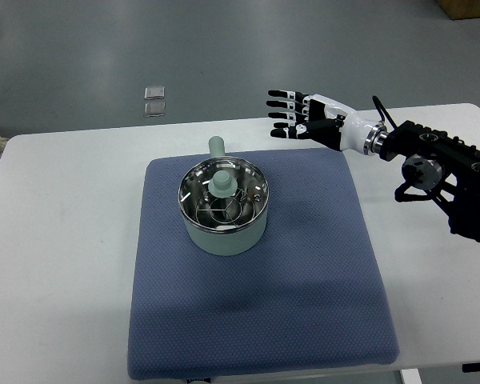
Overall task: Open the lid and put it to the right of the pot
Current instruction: 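Move the right hand over the pot toward the lid knob, then lower the right hand onto the green lid knob, then close the right hand fingers around the lid knob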
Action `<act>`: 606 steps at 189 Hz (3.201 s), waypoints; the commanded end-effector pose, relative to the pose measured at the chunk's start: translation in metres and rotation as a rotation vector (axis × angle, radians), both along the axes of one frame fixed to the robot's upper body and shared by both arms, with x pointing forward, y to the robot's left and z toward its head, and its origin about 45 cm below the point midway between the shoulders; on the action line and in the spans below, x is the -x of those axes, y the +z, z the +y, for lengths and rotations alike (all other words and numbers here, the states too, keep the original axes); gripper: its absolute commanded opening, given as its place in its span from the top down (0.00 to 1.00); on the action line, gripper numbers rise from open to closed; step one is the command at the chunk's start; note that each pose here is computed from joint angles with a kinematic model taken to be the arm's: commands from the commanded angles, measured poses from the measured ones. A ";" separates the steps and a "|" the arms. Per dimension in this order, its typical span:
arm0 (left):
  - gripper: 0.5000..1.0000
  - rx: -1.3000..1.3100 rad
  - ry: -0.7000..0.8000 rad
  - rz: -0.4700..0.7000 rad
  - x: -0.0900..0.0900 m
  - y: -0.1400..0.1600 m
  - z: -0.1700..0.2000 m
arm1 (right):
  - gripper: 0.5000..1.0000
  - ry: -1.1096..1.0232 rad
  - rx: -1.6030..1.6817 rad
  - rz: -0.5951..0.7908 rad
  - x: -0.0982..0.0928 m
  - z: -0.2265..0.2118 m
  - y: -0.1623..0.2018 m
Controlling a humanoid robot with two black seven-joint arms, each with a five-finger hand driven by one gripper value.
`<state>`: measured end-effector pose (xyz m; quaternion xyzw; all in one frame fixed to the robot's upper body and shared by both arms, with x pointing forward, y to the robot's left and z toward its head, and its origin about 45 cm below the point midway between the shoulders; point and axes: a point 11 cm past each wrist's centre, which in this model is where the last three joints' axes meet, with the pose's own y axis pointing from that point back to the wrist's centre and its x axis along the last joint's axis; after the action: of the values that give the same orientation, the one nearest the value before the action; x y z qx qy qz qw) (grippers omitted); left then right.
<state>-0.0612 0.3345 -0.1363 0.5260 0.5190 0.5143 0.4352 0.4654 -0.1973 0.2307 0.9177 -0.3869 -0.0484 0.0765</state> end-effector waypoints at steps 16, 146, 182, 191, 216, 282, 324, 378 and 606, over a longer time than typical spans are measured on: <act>0.00 0.006 -0.001 -0.004 -0.002 0.000 -0.002 | 0.13 0.224 0.263 -0.286 -0.004 0.031 0.042; 0.00 0.009 -0.002 -0.010 -0.006 -0.001 -0.003 | 0.14 0.764 0.925 -0.744 0.014 0.114 0.063; 0.00 0.011 -0.002 -0.010 -0.006 -0.001 -0.003 | 0.14 0.776 0.915 -0.753 0.018 0.126 0.058; 0.00 0.009 -0.002 -0.010 -0.006 -0.001 -0.002 | 0.14 0.776 0.915 -0.753 0.018 0.126 0.058; 0.00 0.009 -0.003 -0.012 -0.007 -0.001 -0.002 | 0.17 0.778 0.916 -0.751 0.018 0.126 0.058; 0.00 0.008 -0.004 -0.014 -0.008 -0.001 -0.002 | 0.27 0.790 0.917 -0.745 0.020 0.121 0.056; 0.00 0.008 -0.005 -0.020 -0.012 -0.001 -0.002 | 0.34 0.821 0.891 -0.759 0.027 0.128 0.056; 0.00 0.008 -0.005 -0.020 -0.012 -0.001 -0.002 | 0.41 0.827 0.899 -0.762 0.028 0.127 0.053; 0.00 0.015 -0.005 -0.029 -0.016 -0.001 -0.004 | 0.96 0.810 0.872 -0.751 0.032 0.121 0.033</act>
<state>-0.0443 0.3295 -0.1376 0.5160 0.5152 0.5159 0.4496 0.4346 -0.0759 0.2672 0.8291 0.0044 0.4632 0.3130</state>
